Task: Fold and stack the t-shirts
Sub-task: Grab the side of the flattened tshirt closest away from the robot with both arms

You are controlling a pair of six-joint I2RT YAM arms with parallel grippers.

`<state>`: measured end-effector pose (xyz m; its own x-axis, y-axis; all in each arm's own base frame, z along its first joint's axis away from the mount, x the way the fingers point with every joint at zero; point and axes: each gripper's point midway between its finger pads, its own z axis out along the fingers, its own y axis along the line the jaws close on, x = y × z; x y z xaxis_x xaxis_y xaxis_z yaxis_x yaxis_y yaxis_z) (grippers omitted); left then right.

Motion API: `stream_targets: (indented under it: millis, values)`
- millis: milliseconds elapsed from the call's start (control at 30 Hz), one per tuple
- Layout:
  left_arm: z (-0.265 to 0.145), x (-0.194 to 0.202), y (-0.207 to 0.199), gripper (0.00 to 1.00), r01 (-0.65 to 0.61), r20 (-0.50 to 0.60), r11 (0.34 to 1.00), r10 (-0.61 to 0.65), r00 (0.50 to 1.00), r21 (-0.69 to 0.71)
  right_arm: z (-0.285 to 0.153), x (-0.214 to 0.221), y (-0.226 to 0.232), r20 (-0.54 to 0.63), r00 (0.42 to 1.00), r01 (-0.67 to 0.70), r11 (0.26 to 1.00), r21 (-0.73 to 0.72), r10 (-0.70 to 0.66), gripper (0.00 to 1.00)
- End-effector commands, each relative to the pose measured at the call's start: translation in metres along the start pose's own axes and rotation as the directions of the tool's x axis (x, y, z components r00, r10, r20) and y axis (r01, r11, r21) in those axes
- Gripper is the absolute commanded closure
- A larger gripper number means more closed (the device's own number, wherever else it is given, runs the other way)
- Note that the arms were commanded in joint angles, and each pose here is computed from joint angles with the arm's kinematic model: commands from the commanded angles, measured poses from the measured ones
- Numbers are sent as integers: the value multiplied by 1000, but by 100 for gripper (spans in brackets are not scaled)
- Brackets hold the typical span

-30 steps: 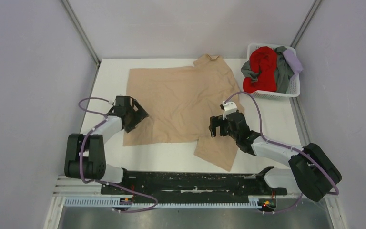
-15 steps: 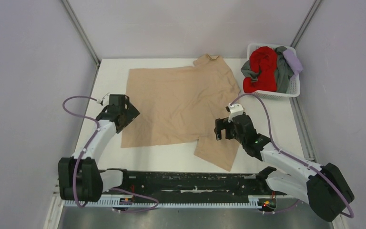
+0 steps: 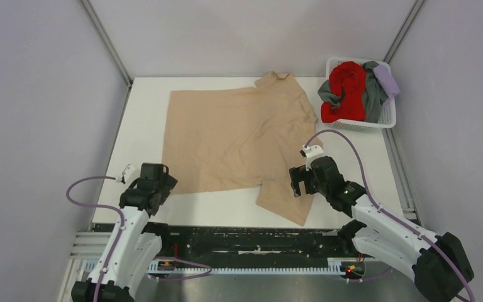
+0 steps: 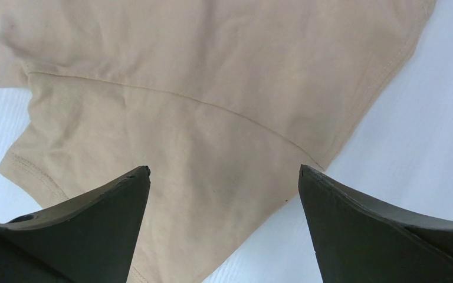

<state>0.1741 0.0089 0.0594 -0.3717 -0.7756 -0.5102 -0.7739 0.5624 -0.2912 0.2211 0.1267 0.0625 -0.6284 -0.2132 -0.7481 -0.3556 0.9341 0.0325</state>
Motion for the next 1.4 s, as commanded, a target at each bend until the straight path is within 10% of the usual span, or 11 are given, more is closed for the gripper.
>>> stream_targets:
  millis: [0,233,833,1067,1200,1367]
  values:
    - [10,-7,6,1,105,46,990,-101,994,-93,2,-12,6,22,999,27,999,-28,-26,1]
    - [31,0,-7,25,84,-21,978,-90,996,-190,6,-7,10,35,999,11,999,-52,-10,1]
    - [57,-4,-17,42,214,45,951,-210,977,-224,13,5,13,29,999,37,996,-79,-34,1]
    - [72,8,-19,65,179,-6,947,-187,982,-266,12,3,14,38,999,38,996,-81,-35,1]
    - [74,3,-21,98,155,4,949,-160,987,-273,11,3,13,32,999,33,996,-80,-31,1]
    - [71,-12,-20,98,149,72,956,-135,988,-253,7,11,24,-18,998,57,989,-134,-60,3]
